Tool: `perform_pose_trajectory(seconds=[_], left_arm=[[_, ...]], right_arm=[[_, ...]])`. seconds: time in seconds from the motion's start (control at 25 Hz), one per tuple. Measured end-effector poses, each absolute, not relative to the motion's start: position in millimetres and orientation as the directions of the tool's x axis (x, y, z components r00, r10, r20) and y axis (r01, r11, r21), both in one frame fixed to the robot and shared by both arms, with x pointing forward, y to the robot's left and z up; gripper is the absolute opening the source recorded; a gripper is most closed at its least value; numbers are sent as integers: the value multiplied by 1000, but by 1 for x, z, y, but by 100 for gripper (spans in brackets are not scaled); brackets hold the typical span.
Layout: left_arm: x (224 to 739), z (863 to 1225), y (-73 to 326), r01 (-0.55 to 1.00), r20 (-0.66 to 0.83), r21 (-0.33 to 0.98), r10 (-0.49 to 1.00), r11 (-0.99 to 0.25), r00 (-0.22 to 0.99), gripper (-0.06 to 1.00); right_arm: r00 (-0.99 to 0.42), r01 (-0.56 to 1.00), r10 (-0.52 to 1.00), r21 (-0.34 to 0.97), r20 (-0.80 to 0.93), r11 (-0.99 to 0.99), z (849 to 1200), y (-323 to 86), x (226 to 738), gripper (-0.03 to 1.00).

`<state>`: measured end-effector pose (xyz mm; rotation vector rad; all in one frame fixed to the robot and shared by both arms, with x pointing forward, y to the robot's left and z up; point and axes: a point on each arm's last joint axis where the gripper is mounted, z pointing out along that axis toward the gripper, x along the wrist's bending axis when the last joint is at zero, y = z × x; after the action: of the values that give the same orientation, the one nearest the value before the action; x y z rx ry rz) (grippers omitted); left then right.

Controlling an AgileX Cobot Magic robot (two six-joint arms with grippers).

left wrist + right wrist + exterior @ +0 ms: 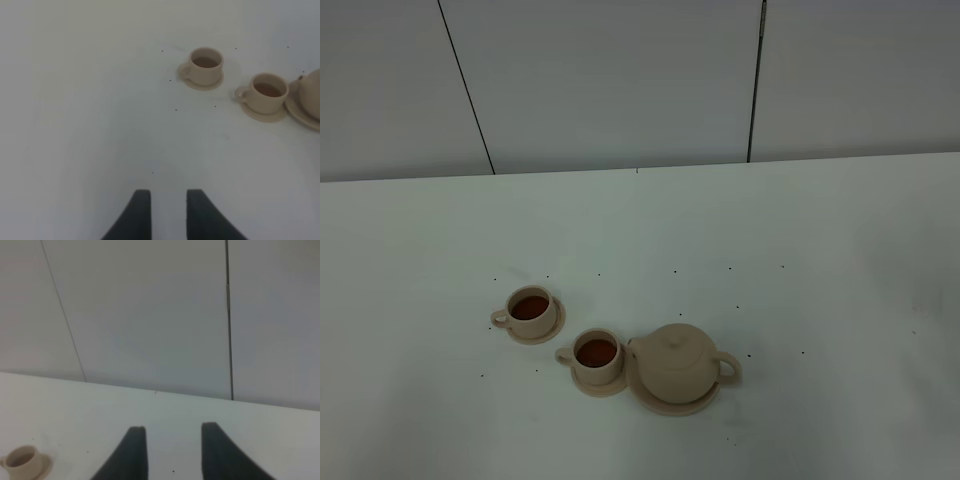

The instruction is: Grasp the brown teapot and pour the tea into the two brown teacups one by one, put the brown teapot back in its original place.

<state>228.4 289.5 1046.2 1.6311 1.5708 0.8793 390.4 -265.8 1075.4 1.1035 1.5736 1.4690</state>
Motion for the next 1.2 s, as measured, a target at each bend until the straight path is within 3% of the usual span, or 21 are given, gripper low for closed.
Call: perform_pose_trajectory(seconds=[0.6, 1.2], left_arm=[[228, 1046, 290, 526, 4, 850, 999, -22, 35, 24], [228, 1046, 290, 526, 4, 850, 999, -22, 35, 24]], right_arm=[[-377, 116, 925, 993, 59, -16, 1076, -267, 389, 26], [-253, 90, 959, 990, 132, -112, 1064, -276, 340, 24]])
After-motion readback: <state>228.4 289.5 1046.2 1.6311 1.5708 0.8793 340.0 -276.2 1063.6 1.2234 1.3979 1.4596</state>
